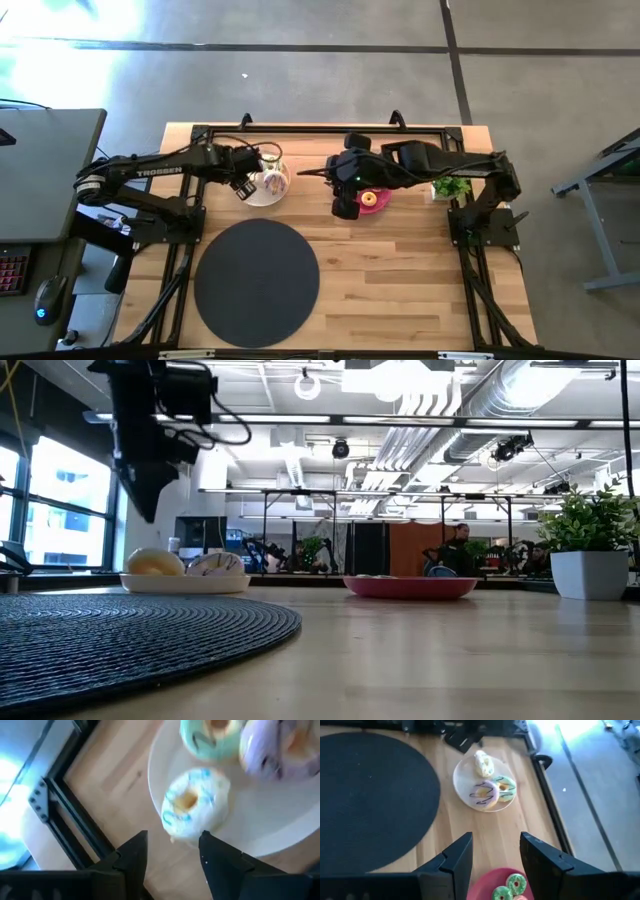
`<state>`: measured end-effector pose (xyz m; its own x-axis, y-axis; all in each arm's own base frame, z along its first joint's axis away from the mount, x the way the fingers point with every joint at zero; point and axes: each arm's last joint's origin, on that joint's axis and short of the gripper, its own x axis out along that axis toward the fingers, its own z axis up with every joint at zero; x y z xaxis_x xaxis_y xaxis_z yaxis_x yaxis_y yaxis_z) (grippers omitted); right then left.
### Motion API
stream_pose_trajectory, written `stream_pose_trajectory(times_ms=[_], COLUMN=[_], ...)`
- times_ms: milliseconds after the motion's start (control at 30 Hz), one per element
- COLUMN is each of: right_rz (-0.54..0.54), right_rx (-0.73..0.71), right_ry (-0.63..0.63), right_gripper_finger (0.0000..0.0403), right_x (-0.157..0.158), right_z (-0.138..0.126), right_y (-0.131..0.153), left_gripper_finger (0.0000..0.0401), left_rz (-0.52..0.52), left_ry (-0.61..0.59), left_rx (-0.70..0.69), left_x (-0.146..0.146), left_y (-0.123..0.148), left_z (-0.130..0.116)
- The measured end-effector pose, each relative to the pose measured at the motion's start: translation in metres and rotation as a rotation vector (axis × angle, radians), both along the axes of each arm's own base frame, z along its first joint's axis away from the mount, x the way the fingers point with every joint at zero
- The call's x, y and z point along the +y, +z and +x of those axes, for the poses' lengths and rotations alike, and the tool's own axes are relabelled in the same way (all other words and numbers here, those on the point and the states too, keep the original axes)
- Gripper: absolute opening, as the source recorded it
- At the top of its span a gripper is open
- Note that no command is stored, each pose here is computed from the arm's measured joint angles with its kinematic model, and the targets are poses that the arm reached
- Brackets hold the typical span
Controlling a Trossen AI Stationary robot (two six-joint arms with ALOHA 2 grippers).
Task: Pick & Place donuts
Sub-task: Return to Home Position
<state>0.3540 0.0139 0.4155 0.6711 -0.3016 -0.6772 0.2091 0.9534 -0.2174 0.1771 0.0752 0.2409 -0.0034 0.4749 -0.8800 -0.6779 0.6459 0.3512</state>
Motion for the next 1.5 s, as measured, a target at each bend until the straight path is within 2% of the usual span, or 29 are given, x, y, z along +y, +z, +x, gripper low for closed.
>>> stream_pose_trajectory(times_ms=[200, 400, 567, 667, 733, 833, 900, 1033, 1267, 1367, 1500], right_rz=[0.005, -0.009, -0.021, -0.031, -0.044, -0.050, -0.033, 0.044, 0.146, 0.142, 0.146], right_rx=[0.077, 0.200, 0.327, 0.377, 0.343, 0.237, 0.132, -0.125, -0.532, -0.662, -0.756], right_ry=[0.032, 0.033, -0.056, -0.121, -0.171, -0.204, -0.193, -0.086, 0.218, 0.261, 0.270], right_gripper_finger=[0.0150, 0.0138, 0.0125, 0.0113, 0.0103, 0.0087, 0.0079, 0.0070, 0.0066, 0.0066, 0.0066], right_x=[0.007, 0.008, 0.002, -0.001, -0.003, -0.005, -0.005, -0.005, -0.002, -0.002, -0.003], right_z=[-0.005, -0.019, -0.042, -0.063, -0.078, -0.106, -0.126, -0.161, -0.200, -0.212, -0.223], right_y=[-0.006, -0.009, -0.008, -0.003, 0.003, 0.009, 0.007, -0.014, -0.076, -0.104, -0.142], left_gripper_finger=[0.0168, 0.0168, 0.0168, 0.0168, 0.0168, 0.0168, 0.0168, 0.0168, 0.0168, 0.0168, 0.0168], left_rz=[-0.019, -0.048, 0.009, 0.048, 0.096, 0.137, 0.145, 0.153, 0.263, 0.276, 0.276], left_ry=[-0.078, -0.127, -0.148, -0.141, -0.136, -0.150, -0.172, -0.248, -0.401, -0.472, -0.524], left_rx=[-0.114, -0.341, -0.461, -0.471, -0.514, -0.574, -0.668, -0.882, -1.156, -1.206, -1.256], left_x=[0.001, -0.004, -0.013, -0.021, -0.028, -0.037, -0.043, -0.050, -0.050, -0.049, -0.046], left_y=[0.038, 0.090, 0.136, 0.150, 0.154, 0.146, 0.136, 0.106, 0.052, 0.030, 0.006], left_z=[0.008, 0.006, -0.021, -0.048, -0.070, -0.098, -0.110, -0.124, -0.115, -0.106, -0.094])
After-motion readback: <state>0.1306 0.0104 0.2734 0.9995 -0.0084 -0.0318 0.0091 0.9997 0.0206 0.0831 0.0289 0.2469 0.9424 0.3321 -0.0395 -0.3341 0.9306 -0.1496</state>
